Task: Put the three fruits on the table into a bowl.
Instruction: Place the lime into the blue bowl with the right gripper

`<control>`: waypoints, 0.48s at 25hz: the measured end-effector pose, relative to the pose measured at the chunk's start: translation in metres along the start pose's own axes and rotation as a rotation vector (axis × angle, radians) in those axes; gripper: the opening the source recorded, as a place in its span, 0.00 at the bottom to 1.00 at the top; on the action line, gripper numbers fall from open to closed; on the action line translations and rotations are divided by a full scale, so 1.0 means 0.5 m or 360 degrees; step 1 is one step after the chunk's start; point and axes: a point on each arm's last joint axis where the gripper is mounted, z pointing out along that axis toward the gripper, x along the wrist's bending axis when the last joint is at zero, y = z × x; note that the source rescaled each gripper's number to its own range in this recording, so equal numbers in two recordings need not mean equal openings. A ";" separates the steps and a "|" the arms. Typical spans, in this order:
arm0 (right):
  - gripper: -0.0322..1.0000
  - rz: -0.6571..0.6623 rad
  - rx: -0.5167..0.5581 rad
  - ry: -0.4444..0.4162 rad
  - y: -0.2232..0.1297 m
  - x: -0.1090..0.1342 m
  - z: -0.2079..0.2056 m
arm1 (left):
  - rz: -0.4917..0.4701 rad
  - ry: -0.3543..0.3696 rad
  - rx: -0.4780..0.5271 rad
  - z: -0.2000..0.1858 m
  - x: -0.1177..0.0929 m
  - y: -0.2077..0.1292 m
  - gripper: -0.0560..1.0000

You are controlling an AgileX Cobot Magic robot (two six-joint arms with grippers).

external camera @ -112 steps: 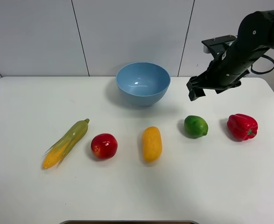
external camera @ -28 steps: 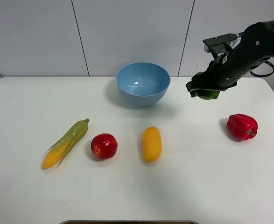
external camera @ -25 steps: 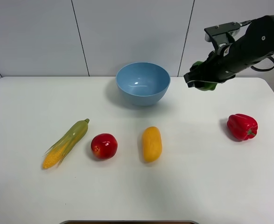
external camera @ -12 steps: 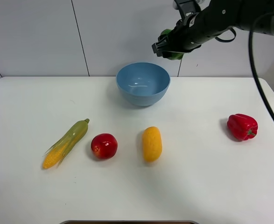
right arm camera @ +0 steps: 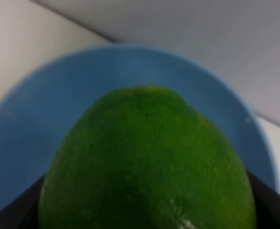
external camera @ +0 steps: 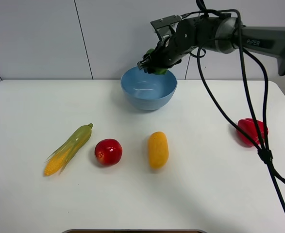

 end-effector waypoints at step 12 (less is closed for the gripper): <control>0.21 0.0002 0.0071 -0.0003 -0.067 -0.001 0.118 | 0.0000 0.0000 0.0000 0.000 0.000 0.000 0.87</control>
